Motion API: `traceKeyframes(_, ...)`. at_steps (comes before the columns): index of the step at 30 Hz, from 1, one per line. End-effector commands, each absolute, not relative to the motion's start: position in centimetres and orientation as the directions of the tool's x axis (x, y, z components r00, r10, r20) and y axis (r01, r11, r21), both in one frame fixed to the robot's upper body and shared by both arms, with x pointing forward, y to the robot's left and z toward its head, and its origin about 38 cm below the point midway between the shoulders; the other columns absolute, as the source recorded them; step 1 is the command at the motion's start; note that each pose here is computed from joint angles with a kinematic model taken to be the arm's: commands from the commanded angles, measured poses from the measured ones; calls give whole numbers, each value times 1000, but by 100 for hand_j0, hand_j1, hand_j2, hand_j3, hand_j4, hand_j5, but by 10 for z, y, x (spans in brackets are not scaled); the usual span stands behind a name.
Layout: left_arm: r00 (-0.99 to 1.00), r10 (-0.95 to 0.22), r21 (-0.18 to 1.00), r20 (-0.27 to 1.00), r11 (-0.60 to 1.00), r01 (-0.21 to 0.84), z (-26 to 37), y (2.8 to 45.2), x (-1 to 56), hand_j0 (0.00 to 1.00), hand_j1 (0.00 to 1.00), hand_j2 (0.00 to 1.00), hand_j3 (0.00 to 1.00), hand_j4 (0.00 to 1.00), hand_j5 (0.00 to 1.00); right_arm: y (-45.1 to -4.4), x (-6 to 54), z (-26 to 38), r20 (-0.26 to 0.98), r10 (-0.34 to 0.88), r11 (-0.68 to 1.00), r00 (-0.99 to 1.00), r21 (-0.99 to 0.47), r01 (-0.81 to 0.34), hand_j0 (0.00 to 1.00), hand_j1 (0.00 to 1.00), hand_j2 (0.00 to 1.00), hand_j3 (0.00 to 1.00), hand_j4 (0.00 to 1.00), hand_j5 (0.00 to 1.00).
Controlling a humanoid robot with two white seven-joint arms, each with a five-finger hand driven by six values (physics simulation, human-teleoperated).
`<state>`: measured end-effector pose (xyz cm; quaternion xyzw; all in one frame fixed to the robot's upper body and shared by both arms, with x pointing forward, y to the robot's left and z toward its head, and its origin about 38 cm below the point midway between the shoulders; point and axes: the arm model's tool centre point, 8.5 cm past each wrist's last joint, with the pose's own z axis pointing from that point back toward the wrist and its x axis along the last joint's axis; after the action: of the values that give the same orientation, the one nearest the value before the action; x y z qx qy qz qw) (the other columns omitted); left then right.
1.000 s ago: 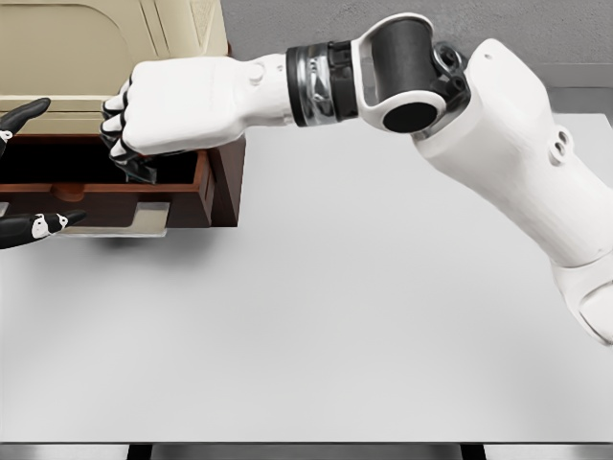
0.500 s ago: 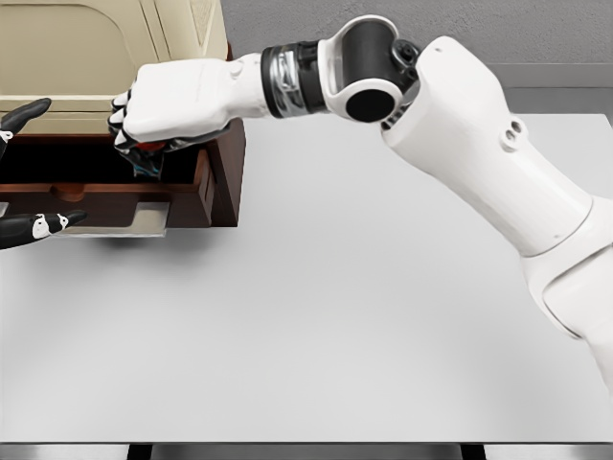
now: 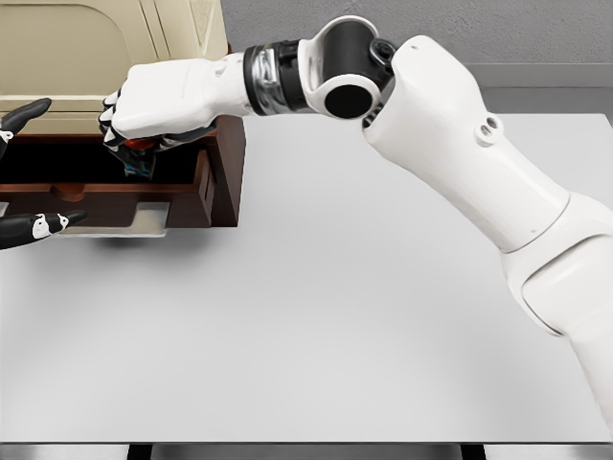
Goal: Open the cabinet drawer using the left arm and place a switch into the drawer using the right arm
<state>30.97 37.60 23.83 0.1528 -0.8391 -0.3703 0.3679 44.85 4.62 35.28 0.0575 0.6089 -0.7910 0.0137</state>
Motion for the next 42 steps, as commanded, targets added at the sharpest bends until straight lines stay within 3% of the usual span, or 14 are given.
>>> traceKeyframes(1,-683,-525,729,508,684,17,239,376,310,100,100,100,100,100,100,47,449,353,-99,51,-253,-994,-964,83,35,35,35,35,35,35)
traceKeyframes(25,-683,-525,730,508,683,18,238,376,310,100,100,100,100,100,100,51,464,343,-69,97,-276,-993,-960,40,35,35,35,35,35,35)
traceKeyframes(26,-683,-525,730,508,683,18,238,376,310,100,100,100,100,100,100,51,464,343,-69,97,-276,-993,-960,40,62,62,62,62,62,62)
traceKeyframes(27,-683,-524,730,508,683,20,238,375,310,100,100,100,100,100,100,51,464,344,-74,97,-277,-993,-960,44,100,100,100,100,100,100)
traceKeyframes(40,-683,-525,730,508,683,18,238,376,310,100,100,100,100,100,100,48,462,346,-81,90,-270,-993,-961,53,100,100,100,100,100,100)
traceKeyframes(42,-683,-524,730,508,683,20,238,375,310,100,100,100,100,100,100,34,434,359,-164,20,-253,-986,-955,154,100,100,100,100,100,100)
